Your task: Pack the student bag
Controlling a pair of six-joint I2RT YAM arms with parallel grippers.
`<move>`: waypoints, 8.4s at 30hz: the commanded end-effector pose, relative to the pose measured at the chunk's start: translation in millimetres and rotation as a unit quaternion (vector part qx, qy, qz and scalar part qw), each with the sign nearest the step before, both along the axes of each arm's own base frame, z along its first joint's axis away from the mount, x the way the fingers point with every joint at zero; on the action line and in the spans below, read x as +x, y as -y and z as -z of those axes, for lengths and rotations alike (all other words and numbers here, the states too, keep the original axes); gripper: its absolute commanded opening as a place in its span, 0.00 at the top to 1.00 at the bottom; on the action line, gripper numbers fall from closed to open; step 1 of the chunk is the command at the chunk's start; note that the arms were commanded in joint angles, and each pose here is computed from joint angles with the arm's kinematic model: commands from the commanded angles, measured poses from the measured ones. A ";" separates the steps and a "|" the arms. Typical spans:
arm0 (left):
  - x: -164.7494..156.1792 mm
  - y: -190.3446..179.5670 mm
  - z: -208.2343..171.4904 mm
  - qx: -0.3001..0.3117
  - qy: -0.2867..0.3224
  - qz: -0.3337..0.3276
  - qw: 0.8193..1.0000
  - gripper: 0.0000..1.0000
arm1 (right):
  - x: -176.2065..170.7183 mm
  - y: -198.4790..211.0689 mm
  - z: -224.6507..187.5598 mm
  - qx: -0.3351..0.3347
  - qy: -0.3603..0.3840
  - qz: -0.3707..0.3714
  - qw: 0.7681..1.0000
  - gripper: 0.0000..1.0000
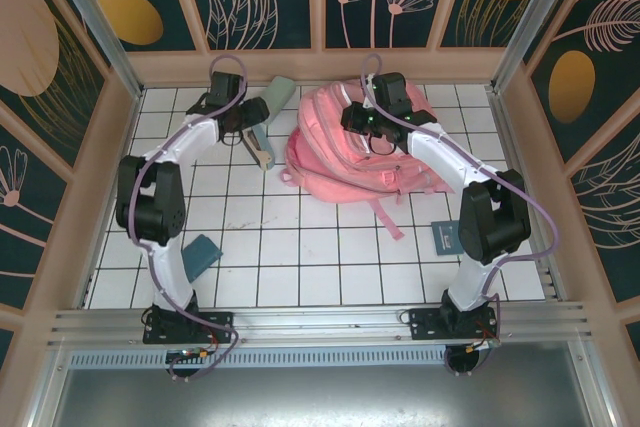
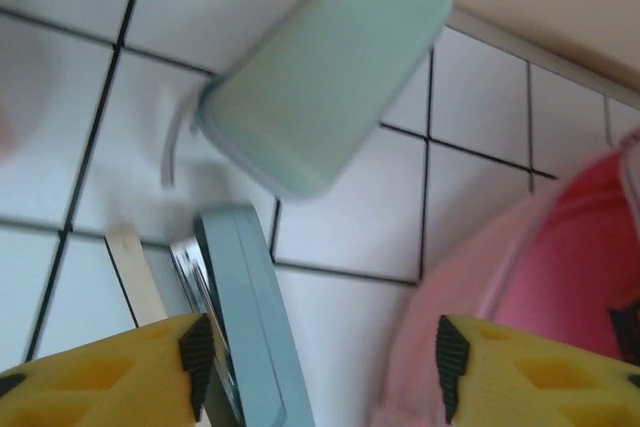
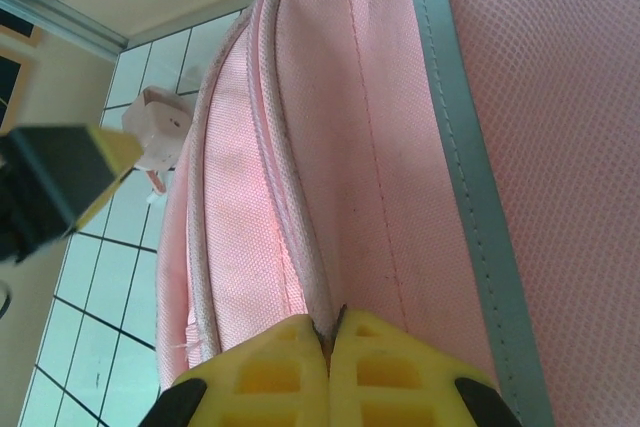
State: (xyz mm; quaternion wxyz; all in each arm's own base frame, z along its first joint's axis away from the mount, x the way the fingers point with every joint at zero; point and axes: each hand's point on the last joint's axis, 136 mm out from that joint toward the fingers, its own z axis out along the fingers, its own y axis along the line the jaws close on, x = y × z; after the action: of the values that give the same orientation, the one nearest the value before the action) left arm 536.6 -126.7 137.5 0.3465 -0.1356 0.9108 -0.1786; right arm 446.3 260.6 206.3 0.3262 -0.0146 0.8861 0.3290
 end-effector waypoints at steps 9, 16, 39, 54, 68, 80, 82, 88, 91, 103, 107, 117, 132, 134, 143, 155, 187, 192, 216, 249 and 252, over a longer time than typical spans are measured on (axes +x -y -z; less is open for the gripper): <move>89.0 -2.1 13.4 0.093 0.059 0.055 0.992 0.01 | -18.1 -8.4 -65.0 0.059 0.036 -0.012 0.998 1.00; 114.2 4.5 45.1 0.111 0.053 0.081 0.989 0.01 | -20.6 -6.9 -67.0 0.063 0.029 -0.005 0.998 1.00; -7.7 -12.9 92.4 0.040 -0.066 0.017 0.997 0.11 | -32.2 -15.8 -56.3 0.067 0.024 -0.020 0.997 1.00; -38.0 -8.0 58.9 0.071 -0.035 0.089 0.993 0.01 | -44.1 -24.0 -52.3 0.064 0.022 -0.032 0.997 1.00; -36.9 -2.1 105.7 0.197 -0.073 0.167 0.963 0.02 | -47.4 -18.6 -50.6 0.056 0.019 -0.026 0.998 1.00; -38.6 0.6 139.9 0.234 -0.111 0.157 0.953 0.10 | -43.8 -19.1 -53.9 0.052 0.022 -0.028 0.998 1.00; -36.6 0.9 134.7 0.231 -0.105 0.150 0.956 0.16 | -43.5 -17.6 -52.9 0.051 0.022 -0.026 0.998 1.00; -30.2 -2.9 100.4 0.225 -0.074 0.117 0.965 0.28 | -43.2 -14.5 -53.5 0.053 0.024 -0.021 0.998 1.00; -28.0 -2.8 74.6 0.214 -0.053 0.099 0.970 0.35 | -40.7 -12.2 -54.8 0.053 0.027 -0.017 0.998 1.00; -57.2 34.0 -16.3 0.026 -0.005 0.064 0.998 0.38 | -23.2 5.9 -80.3 0.065 0.058 0.008 0.996 1.00; -80.5 63.4 -24.1 -0.046 -0.015 0.065 0.997 0.43 | -19.2 10.4 -92.5 0.070 0.073 0.010 0.995 1.00; -126.8 152.0 -23.6 -0.150 -0.045 0.081 0.984 0.45 | -16.9 19.7 -110.0 0.116 0.084 0.018 0.990 1.00; -131.4 224.8 38.8 -0.210 -0.127 0.054 0.968 0.46 | -21.7 23.8 -120.9 0.124 0.093 0.021 0.988 1.00; -126.9 232.4 40.4 -0.217 -0.128 0.054 0.966 0.46 | -21.8 24.1 -118.8 0.123 0.090 0.022 0.988 1.00; -120.7 246.5 55.7 -0.232 -0.146 0.046 0.961 0.41 | -23.9 23.6 -111.7 0.124 0.082 0.022 0.989 1.00; -125.8 234.3 30.1 -0.209 -0.137 0.042 0.967 0.03 | -20.3 26.6 -107.3 0.113 0.082 0.026 0.990 1.00; -180.6 113.9 -49.7 -0.056 -0.014 0.060 0.997 0.04 | -125.3 213.1 10.8 -0.078 -0.037 0.356 0.931 0.55; -190.5 119.6 -56.4 -0.084 -0.003 0.085 0.993 0.05 | -167.1 246.3 69.1 -0.083 -0.108 0.402 0.906 0.80; -233.0 92.3 -43.9 -0.089 -0.019 0.081 0.993 0.05 | -238.8 196.1 204.1 -0.020 -0.321 0.374 0.870 1.00; -297.6 125.6 49.2 -0.169 -0.137 0.128 0.968 0.32 | -199.7 33.1 127.3 -0.130 -0.180 0.104 0.970 0.61; -299.0 135.7 57.0 -0.176 -0.147 0.136 0.964 0.36 | -200.9 57.9 135.4 -0.126 -0.180 0.112 0.969 0.58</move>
State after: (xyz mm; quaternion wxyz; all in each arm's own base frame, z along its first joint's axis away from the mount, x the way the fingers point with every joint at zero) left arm 237.2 -246.9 78.6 0.1584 -0.0998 0.9249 -0.3310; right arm 253.4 230.5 84.7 0.1918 0.1289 0.9507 0.2066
